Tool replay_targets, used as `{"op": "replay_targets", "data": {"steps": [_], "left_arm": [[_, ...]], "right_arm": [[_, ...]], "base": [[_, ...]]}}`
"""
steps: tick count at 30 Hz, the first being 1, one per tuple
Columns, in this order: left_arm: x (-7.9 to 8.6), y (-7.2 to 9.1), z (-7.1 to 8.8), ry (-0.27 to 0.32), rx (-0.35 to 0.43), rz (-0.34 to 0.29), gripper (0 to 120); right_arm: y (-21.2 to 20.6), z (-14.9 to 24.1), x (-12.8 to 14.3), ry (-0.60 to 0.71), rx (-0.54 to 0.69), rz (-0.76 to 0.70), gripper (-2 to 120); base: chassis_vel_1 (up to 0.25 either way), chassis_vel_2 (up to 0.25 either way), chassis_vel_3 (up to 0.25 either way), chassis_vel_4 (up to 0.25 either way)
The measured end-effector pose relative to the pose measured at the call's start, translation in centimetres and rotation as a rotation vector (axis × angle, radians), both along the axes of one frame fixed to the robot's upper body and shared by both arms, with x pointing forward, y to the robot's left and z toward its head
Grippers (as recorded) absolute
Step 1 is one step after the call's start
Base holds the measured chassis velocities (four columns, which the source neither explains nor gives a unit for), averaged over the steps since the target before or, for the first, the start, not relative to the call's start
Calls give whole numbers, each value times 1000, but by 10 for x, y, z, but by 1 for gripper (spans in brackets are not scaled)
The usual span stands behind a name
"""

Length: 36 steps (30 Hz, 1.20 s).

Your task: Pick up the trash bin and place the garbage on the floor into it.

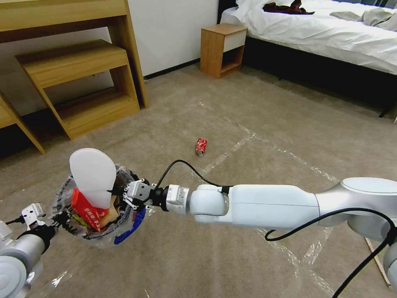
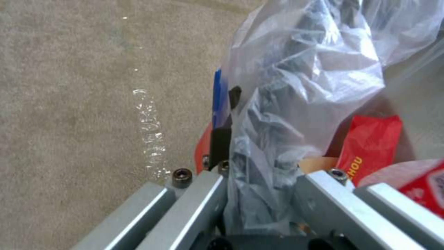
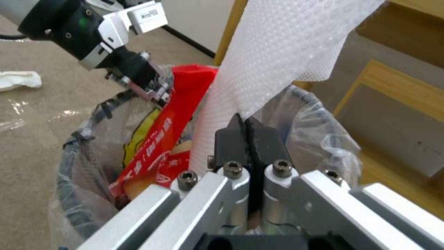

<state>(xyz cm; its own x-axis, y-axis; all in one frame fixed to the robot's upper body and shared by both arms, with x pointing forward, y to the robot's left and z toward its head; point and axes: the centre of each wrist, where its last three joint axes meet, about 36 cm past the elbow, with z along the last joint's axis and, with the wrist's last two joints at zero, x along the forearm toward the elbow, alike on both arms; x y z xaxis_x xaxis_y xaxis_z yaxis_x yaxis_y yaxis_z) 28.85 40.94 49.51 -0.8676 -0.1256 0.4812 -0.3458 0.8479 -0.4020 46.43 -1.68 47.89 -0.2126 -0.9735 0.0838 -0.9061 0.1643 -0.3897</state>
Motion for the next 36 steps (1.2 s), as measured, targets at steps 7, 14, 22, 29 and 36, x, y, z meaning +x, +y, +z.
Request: {"op": "replay_targets", "data": {"steps": [7, 14, 22, 29, 36], "left_arm": [[1, 0, -1, -3, -2, 0, 0], [2, -1, 1, -7, 1, -3, 0], [1, -3, 3, -14, -1, -6, 0], [0, -4, 3, -13, -2, -5, 0], [-1, -4, 2, -12, -3, -3, 0]], "right_arm": [[-3, 1, 1, -6, -7, 7, 0], [-3, -8, -3, 4, -19, 15, 0], [-1, -18, -4, 8, -36, 20, 0], [1, -28, -4, 8, -52, 22, 0], [4, -31, -3, -5, -54, 24, 0]], "base": [[0, 0, 0, 0], [0, 0, 0, 0], [0, 0, 0, 0], [0, 0, 0, 0], [0, 0, 0, 0]]}}
